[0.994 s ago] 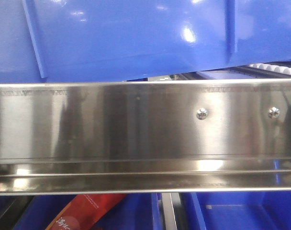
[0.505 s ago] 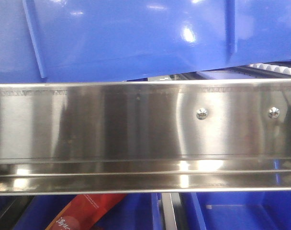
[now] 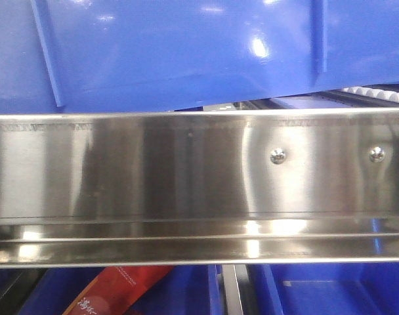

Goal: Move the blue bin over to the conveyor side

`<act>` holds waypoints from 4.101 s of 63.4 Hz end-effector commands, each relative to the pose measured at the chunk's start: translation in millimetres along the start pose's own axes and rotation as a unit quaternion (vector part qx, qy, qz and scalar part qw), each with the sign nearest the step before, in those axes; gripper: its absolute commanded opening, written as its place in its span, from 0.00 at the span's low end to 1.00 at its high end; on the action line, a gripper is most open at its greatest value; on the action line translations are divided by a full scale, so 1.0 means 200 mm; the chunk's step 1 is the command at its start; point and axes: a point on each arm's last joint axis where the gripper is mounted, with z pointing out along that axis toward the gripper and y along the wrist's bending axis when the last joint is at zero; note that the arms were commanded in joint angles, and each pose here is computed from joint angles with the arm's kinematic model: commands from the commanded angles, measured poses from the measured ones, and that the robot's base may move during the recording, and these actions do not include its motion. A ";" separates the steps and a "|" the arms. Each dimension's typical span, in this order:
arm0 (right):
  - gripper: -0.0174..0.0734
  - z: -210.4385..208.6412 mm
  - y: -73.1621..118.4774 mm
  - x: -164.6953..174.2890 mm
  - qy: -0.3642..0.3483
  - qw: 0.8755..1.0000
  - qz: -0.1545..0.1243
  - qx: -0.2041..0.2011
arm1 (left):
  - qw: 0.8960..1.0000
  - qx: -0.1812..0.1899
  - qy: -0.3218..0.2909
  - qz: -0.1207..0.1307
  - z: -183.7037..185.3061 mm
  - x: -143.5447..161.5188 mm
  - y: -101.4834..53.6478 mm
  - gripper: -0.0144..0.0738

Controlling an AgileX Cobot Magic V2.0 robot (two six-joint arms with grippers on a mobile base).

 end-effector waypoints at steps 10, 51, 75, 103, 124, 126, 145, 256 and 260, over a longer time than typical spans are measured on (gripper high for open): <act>0.10 0.01 0.04 -0.45 0.076 0.997 -0.004 -0.024 | 1.000 0.003 -0.012 -0.003 0.00 -0.01 0.00 0.14; 0.10 0.91 0.10 -1.12 0.387 0.920 -0.033 -0.055 | 0.998 0.002 -0.029 -0.062 0.00 -0.03 0.00 0.14; 0.10 1.16 0.11 -1.06 0.414 0.908 -0.029 -0.061 | 0.999 0.022 0.023 -0.029 -0.15 -0.48 -0.02 0.14; 0.10 1.33 0.11 -0.91 0.435 0.898 -0.027 -0.059 | 0.974 0.070 0.196 -0.086 0.06 -0.84 -0.08 0.14; 0.10 1.39 0.11 -0.93 0.384 0.921 -0.025 -0.054 | 0.943 0.099 0.276 -0.157 0.46 -0.93 -0.13 0.14; 0.10 1.39 0.11 -0.93 0.383 0.922 -0.025 -0.054 | 0.941 0.100 0.281 -0.161 0.50 -0.93 -0.13 0.14; 0.10 1.39 0.11 -0.92 0.385 0.921 -0.025 -0.054 | 0.957 0.076 0.257 -0.114 0.68 -1.09 -0.10 0.14; 0.60 1.78 0.31 -0.54 0.509 0.851 -0.089 -0.098 | 0.919 -0.025 0.385 -0.082 1.25 -1.02 -0.02 0.14; 0.61 1.78 0.31 -0.51 0.517 0.846 -0.090 -0.098 | 0.917 -0.026 0.390 -0.082 1.25 -1.01 -0.02 0.14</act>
